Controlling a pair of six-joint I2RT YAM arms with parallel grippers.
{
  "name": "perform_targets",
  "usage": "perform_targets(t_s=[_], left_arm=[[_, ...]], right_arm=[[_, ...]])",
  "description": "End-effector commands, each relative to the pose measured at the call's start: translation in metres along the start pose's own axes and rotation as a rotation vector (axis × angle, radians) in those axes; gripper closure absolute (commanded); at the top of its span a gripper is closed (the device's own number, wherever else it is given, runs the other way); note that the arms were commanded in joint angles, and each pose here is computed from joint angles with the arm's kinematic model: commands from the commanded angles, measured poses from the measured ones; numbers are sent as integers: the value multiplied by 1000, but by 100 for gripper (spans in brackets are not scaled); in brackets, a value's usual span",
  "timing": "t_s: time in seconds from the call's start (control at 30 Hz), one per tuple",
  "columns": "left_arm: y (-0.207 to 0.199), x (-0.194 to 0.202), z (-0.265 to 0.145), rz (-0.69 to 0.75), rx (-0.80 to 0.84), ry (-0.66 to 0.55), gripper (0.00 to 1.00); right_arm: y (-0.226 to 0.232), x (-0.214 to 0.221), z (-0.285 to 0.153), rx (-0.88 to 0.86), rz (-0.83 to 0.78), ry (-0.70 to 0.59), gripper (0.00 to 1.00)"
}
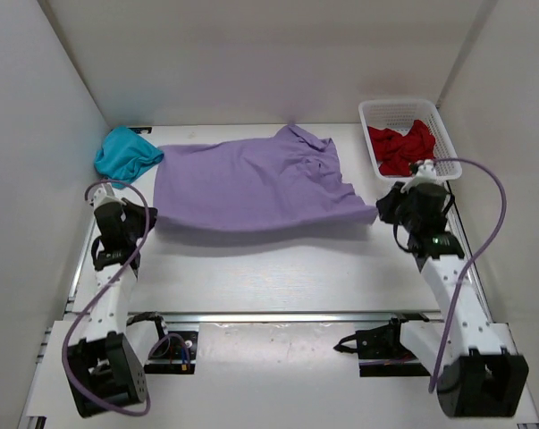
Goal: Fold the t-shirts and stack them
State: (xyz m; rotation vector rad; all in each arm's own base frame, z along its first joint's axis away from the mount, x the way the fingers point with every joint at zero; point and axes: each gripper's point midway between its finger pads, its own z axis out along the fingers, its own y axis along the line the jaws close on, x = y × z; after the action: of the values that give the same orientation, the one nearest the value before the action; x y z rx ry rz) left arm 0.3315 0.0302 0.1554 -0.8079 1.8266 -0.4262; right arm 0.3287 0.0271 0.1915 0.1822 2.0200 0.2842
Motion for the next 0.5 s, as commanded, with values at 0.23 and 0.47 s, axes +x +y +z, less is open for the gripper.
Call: perform_targets(t_s=[0.23, 0.47], left_arm=[[-5, 35, -47, 146, 54, 72, 98], [16, 59, -52, 124, -8, 128, 100]], right_arm=[[14, 71, -78, 0, 45, 204, 100], [27, 87, -87, -56, 88, 263, 100]])
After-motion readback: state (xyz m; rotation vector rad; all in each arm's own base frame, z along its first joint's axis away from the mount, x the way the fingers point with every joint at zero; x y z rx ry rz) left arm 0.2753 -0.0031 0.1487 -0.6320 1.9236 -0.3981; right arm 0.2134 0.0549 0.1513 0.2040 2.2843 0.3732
